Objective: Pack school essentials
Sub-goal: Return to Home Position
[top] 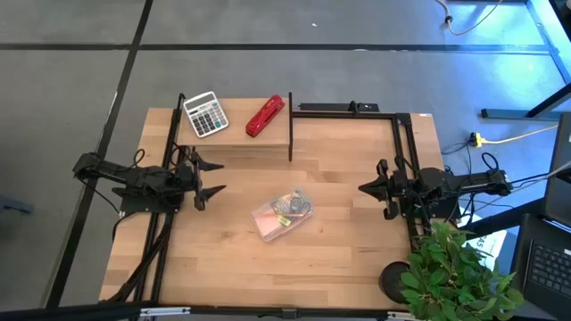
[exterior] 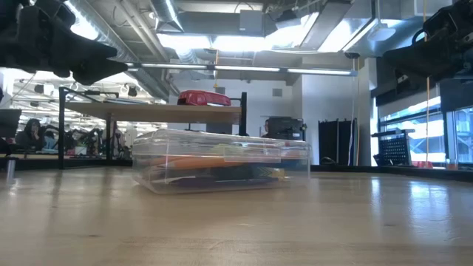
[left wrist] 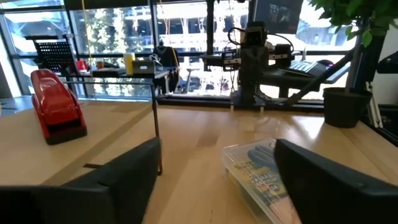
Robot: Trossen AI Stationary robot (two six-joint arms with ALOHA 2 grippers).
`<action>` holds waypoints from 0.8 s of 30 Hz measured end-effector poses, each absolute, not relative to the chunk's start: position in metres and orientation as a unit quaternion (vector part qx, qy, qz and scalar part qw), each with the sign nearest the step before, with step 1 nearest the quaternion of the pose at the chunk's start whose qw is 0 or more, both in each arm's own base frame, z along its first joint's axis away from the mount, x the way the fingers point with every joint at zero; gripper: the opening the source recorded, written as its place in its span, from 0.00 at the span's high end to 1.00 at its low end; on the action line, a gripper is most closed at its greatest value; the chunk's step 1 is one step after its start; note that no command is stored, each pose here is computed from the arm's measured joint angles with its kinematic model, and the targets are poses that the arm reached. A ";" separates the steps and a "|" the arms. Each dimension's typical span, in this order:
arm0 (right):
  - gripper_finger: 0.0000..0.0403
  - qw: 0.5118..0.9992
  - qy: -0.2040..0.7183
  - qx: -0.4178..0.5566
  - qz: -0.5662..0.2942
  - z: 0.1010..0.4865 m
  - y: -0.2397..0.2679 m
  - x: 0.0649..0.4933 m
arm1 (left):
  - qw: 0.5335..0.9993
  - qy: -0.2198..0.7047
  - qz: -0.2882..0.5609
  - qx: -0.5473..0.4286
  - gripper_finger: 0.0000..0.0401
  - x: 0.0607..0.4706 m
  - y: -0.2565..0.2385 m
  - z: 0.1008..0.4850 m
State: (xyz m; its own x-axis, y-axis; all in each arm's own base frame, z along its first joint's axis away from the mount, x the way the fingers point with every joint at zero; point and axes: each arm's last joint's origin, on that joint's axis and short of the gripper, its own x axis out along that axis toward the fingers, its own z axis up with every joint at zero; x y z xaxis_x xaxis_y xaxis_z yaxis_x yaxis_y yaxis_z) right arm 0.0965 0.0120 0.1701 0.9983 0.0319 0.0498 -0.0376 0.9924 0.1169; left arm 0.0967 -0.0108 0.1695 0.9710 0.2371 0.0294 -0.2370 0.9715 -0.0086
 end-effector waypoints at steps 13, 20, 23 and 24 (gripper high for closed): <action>0.97 0.998 -0.024 0.059 0.017 0.170 0.012 0.097 | 0.993 -0.015 0.113 -0.003 0.76 0.097 -0.011 0.169; 0.97 0.998 -0.024 0.059 0.018 0.170 0.012 0.096 | 0.994 -0.015 0.113 -0.004 0.78 0.097 -0.011 0.169; 0.97 0.998 -0.024 0.059 0.018 0.170 0.012 0.097 | 0.994 -0.015 0.113 -0.004 0.78 0.097 -0.011 0.169; 0.97 0.998 -0.024 0.059 0.018 0.170 0.012 0.097 | 0.994 -0.015 0.113 -0.004 0.78 0.097 -0.011 0.169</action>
State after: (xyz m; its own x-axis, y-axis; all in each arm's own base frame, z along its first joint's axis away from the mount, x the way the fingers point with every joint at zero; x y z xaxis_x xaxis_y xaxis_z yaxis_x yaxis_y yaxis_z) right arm 0.0965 0.0120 0.1702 0.9982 0.0322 0.0501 -0.0379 0.9924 0.1173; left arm 0.0968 -0.0112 0.1695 0.9742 0.2237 0.0296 -0.2235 0.9747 -0.0106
